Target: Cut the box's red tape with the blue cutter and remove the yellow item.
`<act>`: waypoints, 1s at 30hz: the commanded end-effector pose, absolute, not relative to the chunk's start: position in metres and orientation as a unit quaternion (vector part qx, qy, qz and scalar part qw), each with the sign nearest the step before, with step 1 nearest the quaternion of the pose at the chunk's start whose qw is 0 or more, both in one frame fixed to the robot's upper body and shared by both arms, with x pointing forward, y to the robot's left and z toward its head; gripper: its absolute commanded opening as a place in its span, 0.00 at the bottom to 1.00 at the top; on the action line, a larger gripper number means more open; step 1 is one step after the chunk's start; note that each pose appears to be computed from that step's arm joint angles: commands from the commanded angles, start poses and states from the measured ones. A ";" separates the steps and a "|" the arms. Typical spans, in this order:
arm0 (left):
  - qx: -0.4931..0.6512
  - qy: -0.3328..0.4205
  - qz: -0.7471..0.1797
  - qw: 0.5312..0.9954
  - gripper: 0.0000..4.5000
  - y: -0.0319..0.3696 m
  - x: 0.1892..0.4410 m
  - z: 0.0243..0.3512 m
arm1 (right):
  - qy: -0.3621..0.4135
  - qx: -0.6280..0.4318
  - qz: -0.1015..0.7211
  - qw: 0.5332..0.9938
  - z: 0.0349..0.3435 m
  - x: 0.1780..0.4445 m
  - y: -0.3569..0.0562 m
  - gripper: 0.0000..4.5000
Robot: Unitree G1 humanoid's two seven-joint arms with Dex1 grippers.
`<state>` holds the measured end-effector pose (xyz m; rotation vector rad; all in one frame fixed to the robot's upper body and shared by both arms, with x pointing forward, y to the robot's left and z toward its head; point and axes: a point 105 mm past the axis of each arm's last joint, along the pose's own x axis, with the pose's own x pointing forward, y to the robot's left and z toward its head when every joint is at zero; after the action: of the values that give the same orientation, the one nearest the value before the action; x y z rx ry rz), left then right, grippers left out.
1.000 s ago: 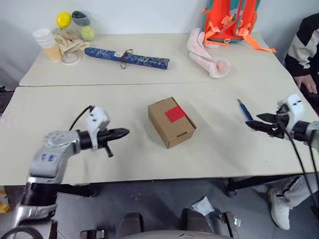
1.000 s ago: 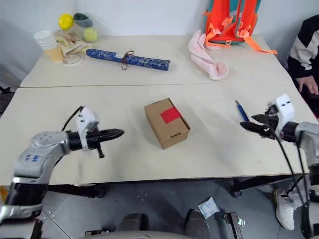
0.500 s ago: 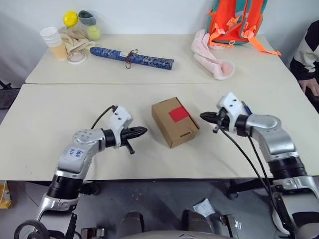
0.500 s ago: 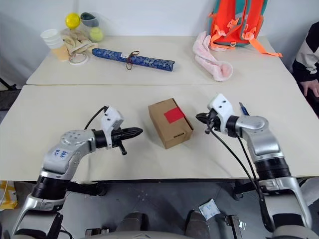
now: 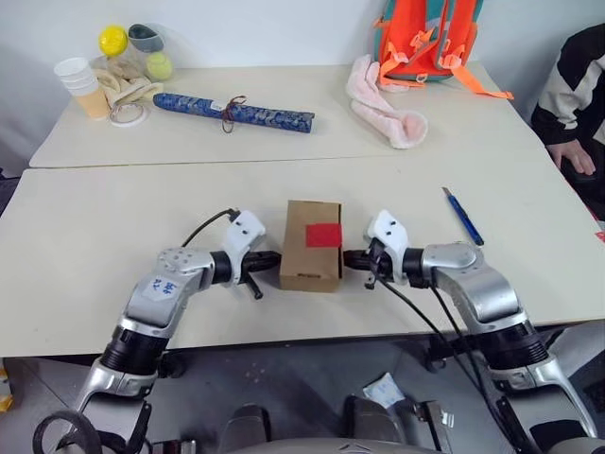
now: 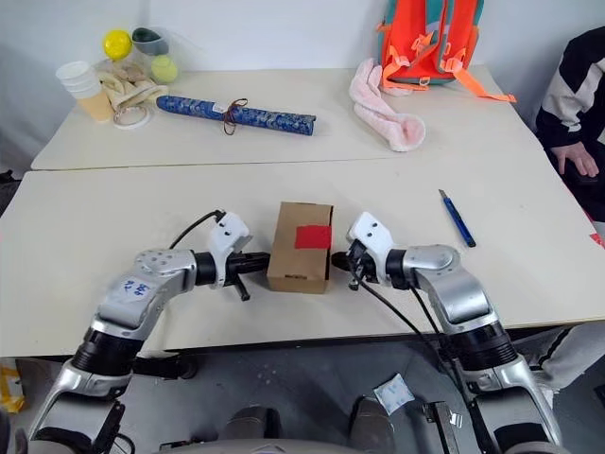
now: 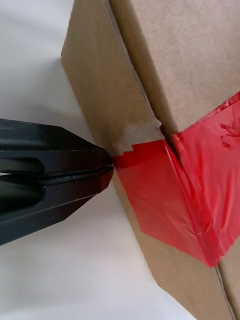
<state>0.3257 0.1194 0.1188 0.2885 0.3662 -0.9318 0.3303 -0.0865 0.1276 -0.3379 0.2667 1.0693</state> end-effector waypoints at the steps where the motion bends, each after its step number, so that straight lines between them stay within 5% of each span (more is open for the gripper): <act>1: 0.132 0.166 -0.482 0.850 0.00 0.113 0.306 0.127 | 0.103 -0.162 0.527 0.828 0.137 0.317 -0.069 0.01; 11: 0.117 0.192 -0.455 0.862 0.00 0.132 0.280 0.126 | 0.132 -0.139 0.534 0.823 0.132 0.297 -0.058 0.01; 25: 0.149 0.185 -0.422 0.875 0.00 0.162 0.292 0.141 | 0.177 -0.144 0.515 0.826 0.143 0.289 -0.093 0.01; 30: 0.151 0.195 -0.516 0.820 0.00 0.166 0.277 0.178 | 0.219 -0.063 0.499 0.836 0.176 0.288 -0.117 0.28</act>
<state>0.2851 0.1716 0.1567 0.3268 0.4610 -1.0007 0.2932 -0.1185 0.1555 -0.1791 0.4873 1.0313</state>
